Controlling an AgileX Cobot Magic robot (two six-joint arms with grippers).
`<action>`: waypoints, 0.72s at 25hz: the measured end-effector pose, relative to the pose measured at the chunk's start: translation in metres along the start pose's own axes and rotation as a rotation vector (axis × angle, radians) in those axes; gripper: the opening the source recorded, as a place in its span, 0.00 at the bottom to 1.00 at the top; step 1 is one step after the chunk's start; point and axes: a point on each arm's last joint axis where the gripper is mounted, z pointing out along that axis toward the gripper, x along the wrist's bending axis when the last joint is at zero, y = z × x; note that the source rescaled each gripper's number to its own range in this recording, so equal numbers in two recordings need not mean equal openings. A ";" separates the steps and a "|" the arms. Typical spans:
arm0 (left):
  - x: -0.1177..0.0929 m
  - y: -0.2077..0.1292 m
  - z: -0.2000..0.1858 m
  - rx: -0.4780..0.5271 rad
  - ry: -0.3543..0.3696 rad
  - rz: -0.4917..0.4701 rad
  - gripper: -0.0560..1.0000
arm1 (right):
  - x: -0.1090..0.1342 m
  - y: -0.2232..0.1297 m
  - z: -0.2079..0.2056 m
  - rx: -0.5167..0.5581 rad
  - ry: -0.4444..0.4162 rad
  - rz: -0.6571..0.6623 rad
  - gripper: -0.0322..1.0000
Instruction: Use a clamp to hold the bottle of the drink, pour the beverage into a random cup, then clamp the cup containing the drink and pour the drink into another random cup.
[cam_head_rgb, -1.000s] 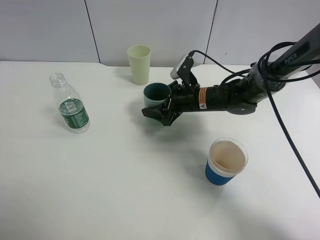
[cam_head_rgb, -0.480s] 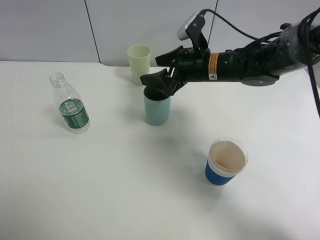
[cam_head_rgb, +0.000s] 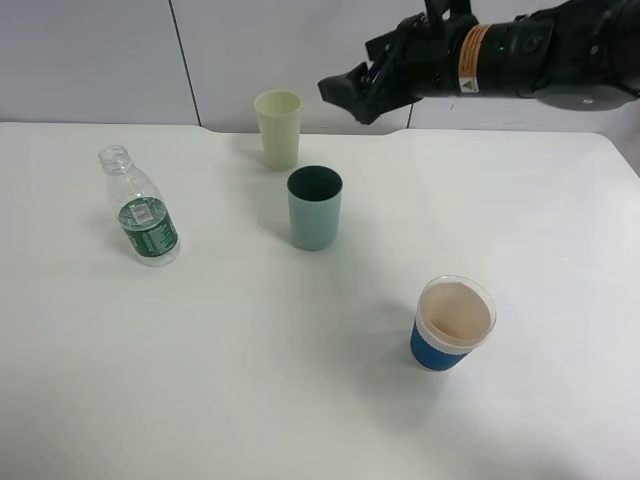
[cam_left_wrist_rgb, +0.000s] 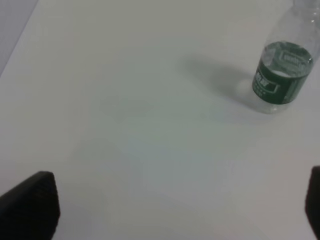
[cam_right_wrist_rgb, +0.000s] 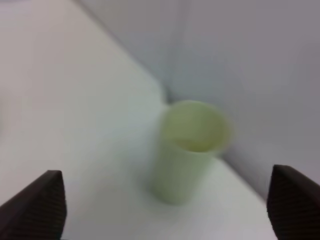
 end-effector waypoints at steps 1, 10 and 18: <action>0.000 0.000 0.000 0.000 0.000 0.000 1.00 | -0.004 0.005 -0.007 0.014 -0.043 0.001 0.54; 0.000 0.000 0.000 0.000 0.000 0.000 1.00 | -0.031 0.038 -0.074 0.175 -0.440 0.065 0.64; 0.000 0.000 0.000 0.000 0.000 0.000 1.00 | -0.043 0.051 -0.151 0.311 -0.701 0.190 0.64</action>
